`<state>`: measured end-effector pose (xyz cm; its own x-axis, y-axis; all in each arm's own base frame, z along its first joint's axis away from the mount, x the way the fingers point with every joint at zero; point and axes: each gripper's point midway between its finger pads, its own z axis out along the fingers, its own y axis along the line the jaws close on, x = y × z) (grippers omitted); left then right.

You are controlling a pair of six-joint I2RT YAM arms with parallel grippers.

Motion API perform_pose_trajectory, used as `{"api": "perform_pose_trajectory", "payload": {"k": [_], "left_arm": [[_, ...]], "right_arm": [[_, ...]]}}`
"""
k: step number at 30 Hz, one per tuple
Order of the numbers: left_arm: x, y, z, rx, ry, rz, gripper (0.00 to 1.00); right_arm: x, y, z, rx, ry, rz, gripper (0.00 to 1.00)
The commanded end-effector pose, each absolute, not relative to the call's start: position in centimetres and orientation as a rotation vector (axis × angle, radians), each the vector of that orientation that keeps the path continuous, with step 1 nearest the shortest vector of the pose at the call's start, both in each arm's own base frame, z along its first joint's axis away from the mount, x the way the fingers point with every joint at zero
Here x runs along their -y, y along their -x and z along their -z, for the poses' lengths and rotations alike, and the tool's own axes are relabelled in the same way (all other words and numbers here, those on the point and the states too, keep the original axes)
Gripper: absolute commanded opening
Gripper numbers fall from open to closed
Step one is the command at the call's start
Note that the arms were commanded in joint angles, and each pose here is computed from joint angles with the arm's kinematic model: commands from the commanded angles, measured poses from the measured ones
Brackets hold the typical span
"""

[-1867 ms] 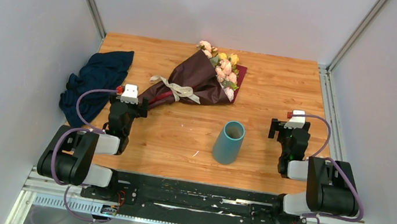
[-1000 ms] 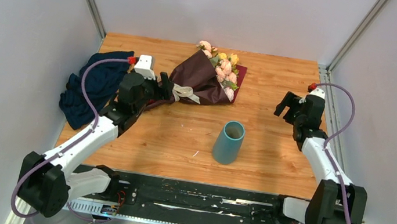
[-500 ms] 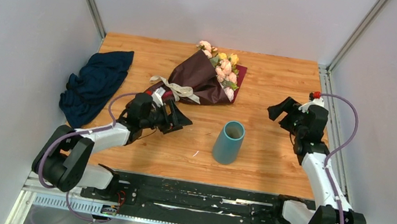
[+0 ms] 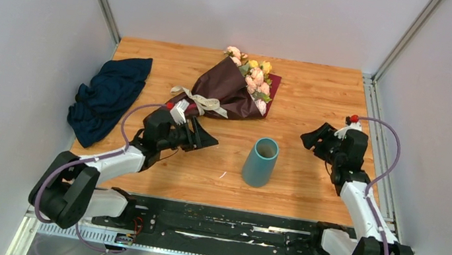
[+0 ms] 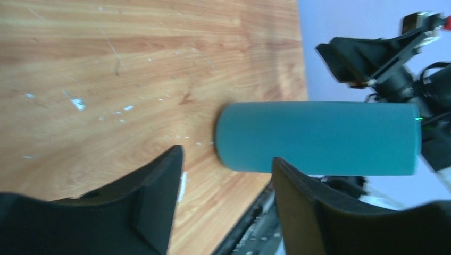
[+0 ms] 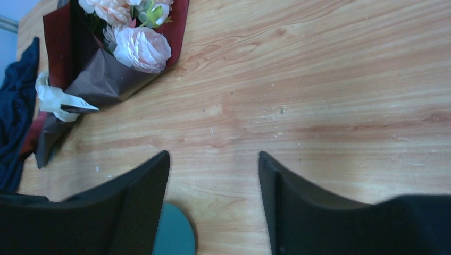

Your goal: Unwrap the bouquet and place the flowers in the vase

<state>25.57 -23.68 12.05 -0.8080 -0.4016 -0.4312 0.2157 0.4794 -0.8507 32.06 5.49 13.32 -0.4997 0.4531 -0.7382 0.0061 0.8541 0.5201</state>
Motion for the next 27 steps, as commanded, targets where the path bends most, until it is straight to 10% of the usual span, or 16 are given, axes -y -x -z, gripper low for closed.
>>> {"api": "perform_pose_trajectory", "payload": {"k": [1,6,11,27], "left_arm": [[22.6,-25.1,-9.0,-2.259,0.071,1.119,0.55],[24.0,-23.5,-5.9,-2.377,0.094,1.085,0.21],[26.2,-21.8,-3.9,-2.453,0.04,1.034,0.0],[31.3,-21.4,-1.4,-2.527,-0.009,1.012,0.0]], "right_arm": [[-5.5,-30.4,-11.9,-2.061,-0.345,-0.577,0.56],[-6.9,-28.2,-10.0,-2.092,-0.347,-0.661,0.0],[-8.9,-25.6,-8.8,-2.119,-0.299,-0.697,0.0],[-11.9,-21.0,-4.0,-2.218,-0.23,-0.681,0.0]]}}
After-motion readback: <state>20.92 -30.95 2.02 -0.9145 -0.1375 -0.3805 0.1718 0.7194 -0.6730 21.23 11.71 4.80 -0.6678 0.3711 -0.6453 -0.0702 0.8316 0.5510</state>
